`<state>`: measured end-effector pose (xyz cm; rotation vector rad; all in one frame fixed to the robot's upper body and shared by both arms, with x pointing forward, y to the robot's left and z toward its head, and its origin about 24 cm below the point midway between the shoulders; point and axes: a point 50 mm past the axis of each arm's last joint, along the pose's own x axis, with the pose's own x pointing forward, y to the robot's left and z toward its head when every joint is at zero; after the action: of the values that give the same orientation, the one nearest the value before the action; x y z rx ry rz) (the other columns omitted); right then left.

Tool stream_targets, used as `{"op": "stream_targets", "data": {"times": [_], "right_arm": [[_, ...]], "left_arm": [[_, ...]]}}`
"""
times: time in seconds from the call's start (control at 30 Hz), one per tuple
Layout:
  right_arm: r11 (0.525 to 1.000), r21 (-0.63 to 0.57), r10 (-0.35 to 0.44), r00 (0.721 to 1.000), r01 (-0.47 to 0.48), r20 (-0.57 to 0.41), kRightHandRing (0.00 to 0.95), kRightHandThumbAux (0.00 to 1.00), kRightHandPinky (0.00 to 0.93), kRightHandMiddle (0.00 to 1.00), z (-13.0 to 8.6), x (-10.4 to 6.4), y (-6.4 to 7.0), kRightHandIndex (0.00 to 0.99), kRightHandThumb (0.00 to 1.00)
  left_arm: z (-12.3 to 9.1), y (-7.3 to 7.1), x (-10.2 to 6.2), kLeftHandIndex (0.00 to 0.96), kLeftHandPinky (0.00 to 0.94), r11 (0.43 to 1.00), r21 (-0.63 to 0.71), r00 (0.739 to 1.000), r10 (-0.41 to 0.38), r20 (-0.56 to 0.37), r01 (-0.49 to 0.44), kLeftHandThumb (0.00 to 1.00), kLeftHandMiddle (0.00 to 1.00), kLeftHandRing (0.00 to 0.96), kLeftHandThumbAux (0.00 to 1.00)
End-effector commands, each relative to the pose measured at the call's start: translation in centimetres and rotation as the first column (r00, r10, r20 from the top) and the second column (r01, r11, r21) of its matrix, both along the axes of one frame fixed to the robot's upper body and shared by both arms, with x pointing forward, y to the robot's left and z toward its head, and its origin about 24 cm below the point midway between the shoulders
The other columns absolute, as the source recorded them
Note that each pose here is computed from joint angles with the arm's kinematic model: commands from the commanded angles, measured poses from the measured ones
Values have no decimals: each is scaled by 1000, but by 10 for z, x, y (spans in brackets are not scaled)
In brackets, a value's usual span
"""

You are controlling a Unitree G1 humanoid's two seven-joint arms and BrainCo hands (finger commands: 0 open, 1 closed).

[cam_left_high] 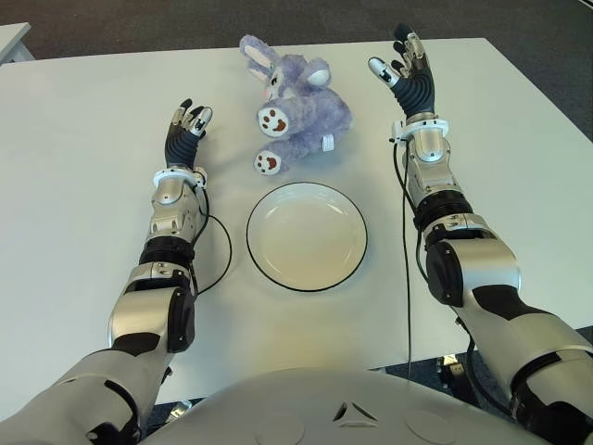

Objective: Put the doll into the plate.

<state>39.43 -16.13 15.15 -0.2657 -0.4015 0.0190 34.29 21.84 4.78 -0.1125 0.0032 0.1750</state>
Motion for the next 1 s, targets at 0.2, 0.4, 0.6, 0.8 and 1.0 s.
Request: {"op": "stream_targets", "data": {"times": [0.2,0.4,0.6,0.8,1.0], "right_arm": [[992,-119,34,999,-31,19,0,505,0,0,10,3,3,0,130],[978,-203,43,999,-37,27,0,459,0,0,13,3,4,0,114],[961,-274,58,997,-45,41,0,396,0,0,16,2,4,0,78],[941,-332,87,996,-70,37,0,355,0,0,20,3,4,0,52],[919,-387,102,994,-80,38,0,322,0,0,23,4,3,0,24]], "left_arm": [[-20,-4,-7,1,59,1000,-12,996,9,-90,-10,0,163,143,510],[-20,-4,-6,5,56,1000,-16,996,11,-89,-12,0,162,141,510],[-20,-4,-6,6,47,1000,-17,996,9,-89,-11,0,162,139,507],[-20,-4,-5,7,48,1000,-20,996,9,-87,-11,0,166,145,502],[-20,-5,-5,1,42,1000,-18,996,8,-88,-9,0,154,134,499]]}}
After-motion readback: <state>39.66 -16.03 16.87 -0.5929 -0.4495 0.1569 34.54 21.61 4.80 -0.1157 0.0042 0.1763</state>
